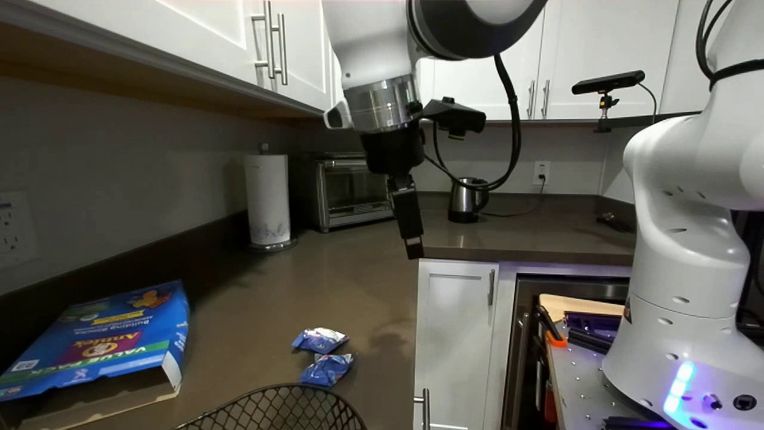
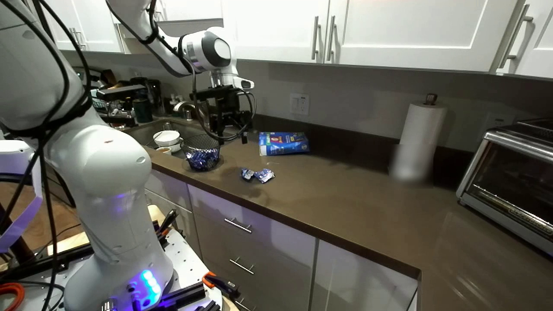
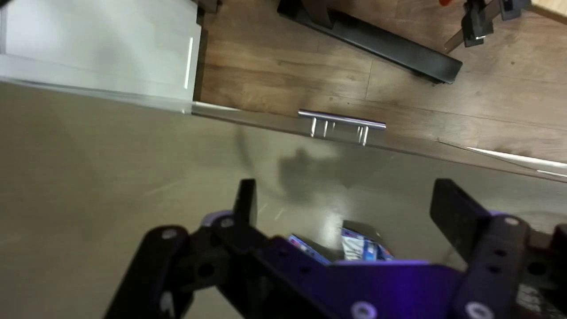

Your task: Pick up two blue packs from the black wire basket and put them on the countertop.

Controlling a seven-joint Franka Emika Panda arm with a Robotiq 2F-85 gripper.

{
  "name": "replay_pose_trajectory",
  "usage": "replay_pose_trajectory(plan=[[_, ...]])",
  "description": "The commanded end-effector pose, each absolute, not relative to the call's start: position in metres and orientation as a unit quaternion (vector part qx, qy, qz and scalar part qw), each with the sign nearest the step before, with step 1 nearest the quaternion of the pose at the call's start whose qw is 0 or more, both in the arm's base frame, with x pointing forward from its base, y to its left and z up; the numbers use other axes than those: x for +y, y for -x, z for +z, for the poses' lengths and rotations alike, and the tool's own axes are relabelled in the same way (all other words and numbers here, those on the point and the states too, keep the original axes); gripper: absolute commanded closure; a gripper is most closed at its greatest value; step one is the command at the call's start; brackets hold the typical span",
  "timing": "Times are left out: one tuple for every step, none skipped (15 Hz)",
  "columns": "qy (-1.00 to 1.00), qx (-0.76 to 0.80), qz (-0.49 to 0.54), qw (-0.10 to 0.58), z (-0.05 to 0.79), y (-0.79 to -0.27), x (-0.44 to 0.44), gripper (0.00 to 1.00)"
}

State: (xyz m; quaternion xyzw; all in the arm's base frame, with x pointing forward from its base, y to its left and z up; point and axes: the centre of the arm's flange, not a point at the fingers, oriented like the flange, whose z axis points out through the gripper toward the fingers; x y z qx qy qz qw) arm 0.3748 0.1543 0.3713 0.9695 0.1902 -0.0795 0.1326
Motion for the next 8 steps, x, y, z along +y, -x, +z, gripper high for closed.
replay_pose_trajectory(plan=[[-0.960,0.248,-0.020,0.132,0.373,-0.374,0.195,0.00],[-0.959,0.256,-0.001,0.125,0.374,-0.379,0.204,0.00],[-0.958,0.263,0.016,0.108,0.378,-0.381,0.212,0.00],[-0.959,0.268,0.031,0.092,0.378,-0.388,0.218,0.00],[-0.958,0.276,0.043,0.073,0.378,-0.393,0.224,0.00],[-0.955,0.287,0.048,0.055,0.374,-0.399,0.233,0.00],[-0.951,0.304,0.048,0.039,0.370,-0.401,0.242,0.00],[-0.957,0.276,0.051,0.071,0.380,-0.386,0.228,0.00]])
